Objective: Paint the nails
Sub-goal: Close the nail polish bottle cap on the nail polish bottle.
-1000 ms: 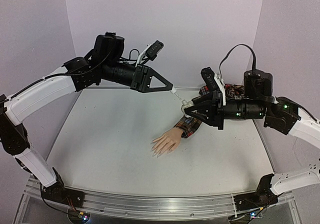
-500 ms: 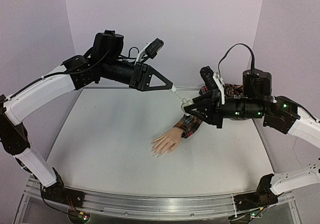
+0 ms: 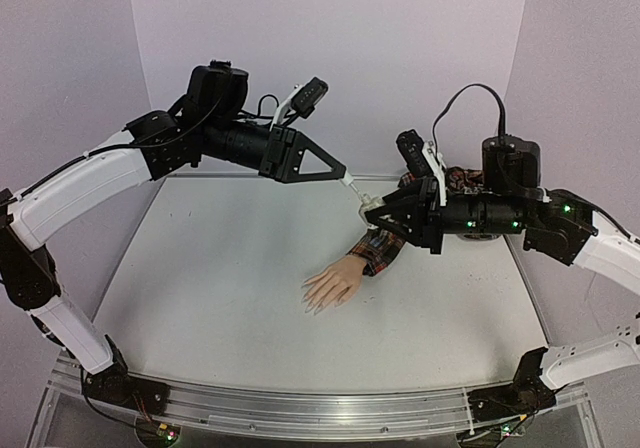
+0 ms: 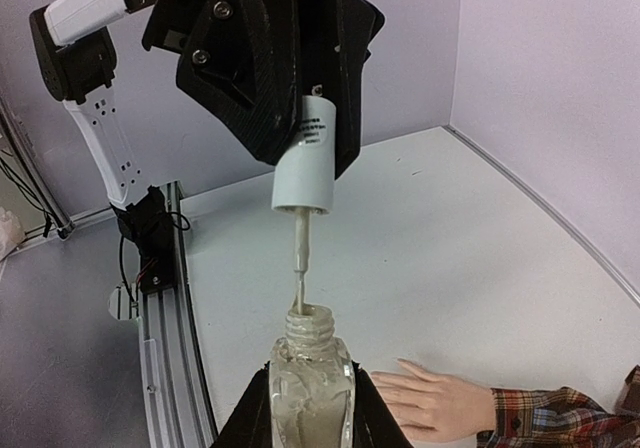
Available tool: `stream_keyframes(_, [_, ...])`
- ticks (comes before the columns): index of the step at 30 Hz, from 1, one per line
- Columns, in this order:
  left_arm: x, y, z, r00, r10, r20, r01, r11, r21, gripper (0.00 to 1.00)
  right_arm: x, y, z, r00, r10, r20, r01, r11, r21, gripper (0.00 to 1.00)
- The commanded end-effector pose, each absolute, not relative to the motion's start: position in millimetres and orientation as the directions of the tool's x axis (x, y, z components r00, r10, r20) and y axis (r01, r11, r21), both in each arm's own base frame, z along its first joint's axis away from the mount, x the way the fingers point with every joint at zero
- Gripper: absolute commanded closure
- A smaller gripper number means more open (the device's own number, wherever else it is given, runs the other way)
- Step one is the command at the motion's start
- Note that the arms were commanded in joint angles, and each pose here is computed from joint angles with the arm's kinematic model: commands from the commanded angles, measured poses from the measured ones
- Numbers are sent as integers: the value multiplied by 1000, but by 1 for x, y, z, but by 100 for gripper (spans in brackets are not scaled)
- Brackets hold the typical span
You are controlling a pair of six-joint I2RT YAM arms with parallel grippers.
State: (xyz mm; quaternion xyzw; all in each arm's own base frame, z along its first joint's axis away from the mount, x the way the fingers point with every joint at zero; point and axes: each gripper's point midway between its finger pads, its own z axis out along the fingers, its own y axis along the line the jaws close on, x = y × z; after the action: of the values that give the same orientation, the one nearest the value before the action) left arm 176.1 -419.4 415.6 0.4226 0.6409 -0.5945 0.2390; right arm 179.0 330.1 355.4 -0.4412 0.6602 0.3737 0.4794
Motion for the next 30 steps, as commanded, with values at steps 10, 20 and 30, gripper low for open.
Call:
stream_keyframes(10, [175,-416,435,-484,230,-845,854,-87,-513,100,176,332,380,-100,-177,-979,-950,309,42,100])
stream_keyframes(20, [175,-414,439,-476,217,-852,861,-81,-502,100,176,331,375,-105,-185,-977,-950,310,43,100])
stream_keyframes(30, [175,-412,442,-469,215,-856,866,-77,-494,100,176,333,375,-106,-189,-976,-951,307,44,100])
